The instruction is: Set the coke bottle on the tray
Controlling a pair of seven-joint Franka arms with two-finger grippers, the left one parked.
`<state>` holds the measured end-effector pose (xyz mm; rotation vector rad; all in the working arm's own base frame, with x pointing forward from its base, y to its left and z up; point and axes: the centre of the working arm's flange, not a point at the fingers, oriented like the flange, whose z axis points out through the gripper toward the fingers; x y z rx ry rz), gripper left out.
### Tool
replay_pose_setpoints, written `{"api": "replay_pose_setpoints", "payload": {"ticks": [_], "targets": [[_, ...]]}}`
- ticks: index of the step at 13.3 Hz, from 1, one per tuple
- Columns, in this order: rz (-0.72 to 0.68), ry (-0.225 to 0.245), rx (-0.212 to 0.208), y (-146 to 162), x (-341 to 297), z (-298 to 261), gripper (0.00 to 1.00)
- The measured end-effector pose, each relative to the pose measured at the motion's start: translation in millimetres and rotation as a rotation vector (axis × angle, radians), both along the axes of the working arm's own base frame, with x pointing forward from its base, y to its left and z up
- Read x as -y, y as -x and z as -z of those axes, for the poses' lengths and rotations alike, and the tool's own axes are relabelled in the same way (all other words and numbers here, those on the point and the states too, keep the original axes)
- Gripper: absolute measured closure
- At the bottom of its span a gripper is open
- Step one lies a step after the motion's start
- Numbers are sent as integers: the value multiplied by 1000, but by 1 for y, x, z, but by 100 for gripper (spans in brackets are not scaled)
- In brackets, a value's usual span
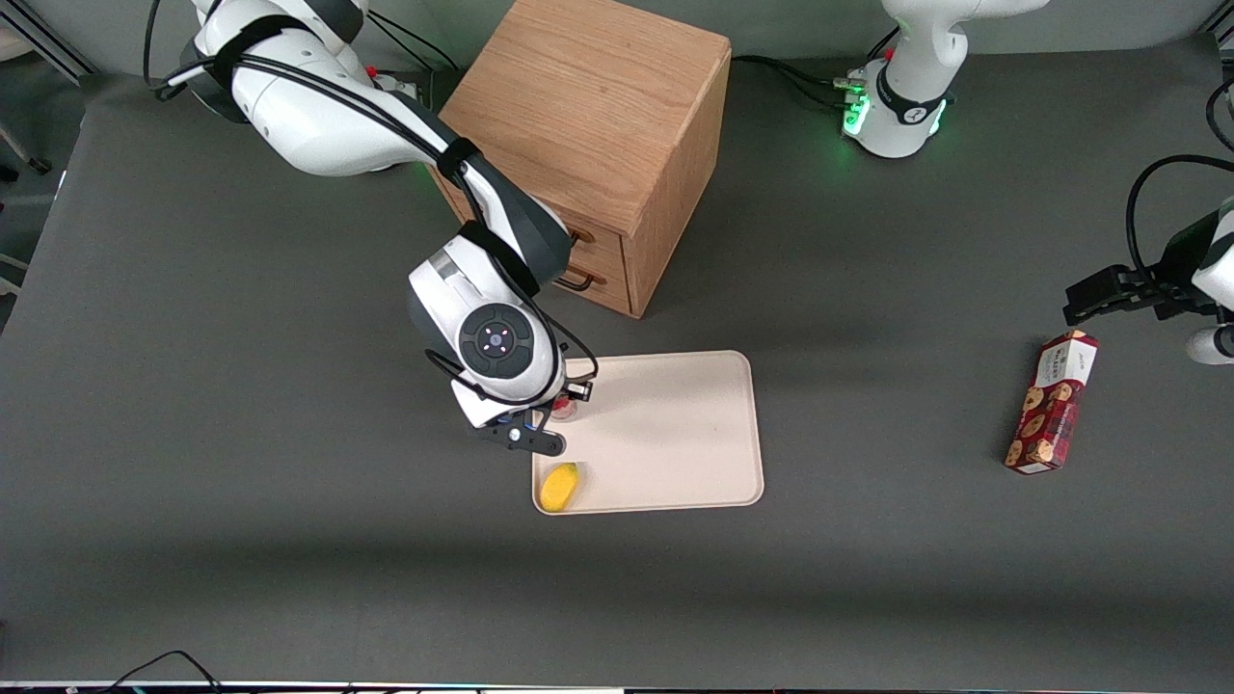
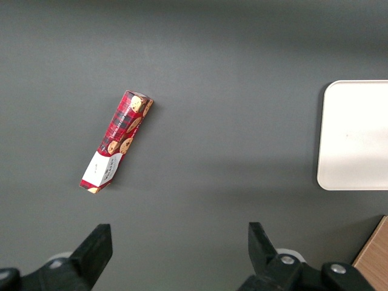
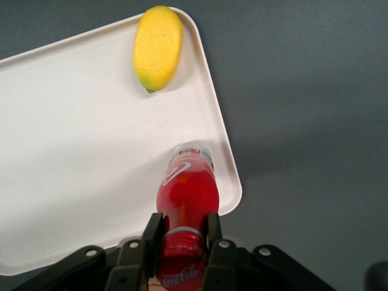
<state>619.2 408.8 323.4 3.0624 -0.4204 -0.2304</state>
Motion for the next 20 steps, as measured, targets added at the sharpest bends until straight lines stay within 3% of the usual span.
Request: {"api": "replay_pose_setpoints", "payload": {"ticks": [5, 6, 9, 13, 17, 18, 20], "targets": [[-5, -5, 36, -4, -1, -4, 7], [-9, -12, 58, -8, 1, -16, 0], [-40, -21, 132, -20, 41, -97, 0], [-128, 55, 128, -26, 161, -177, 0], [-208, 75, 80, -13, 305, -203, 0], [-219, 71, 71, -5, 335, -209, 0], [-204, 20, 78, 13, 387, -225, 0]]}}
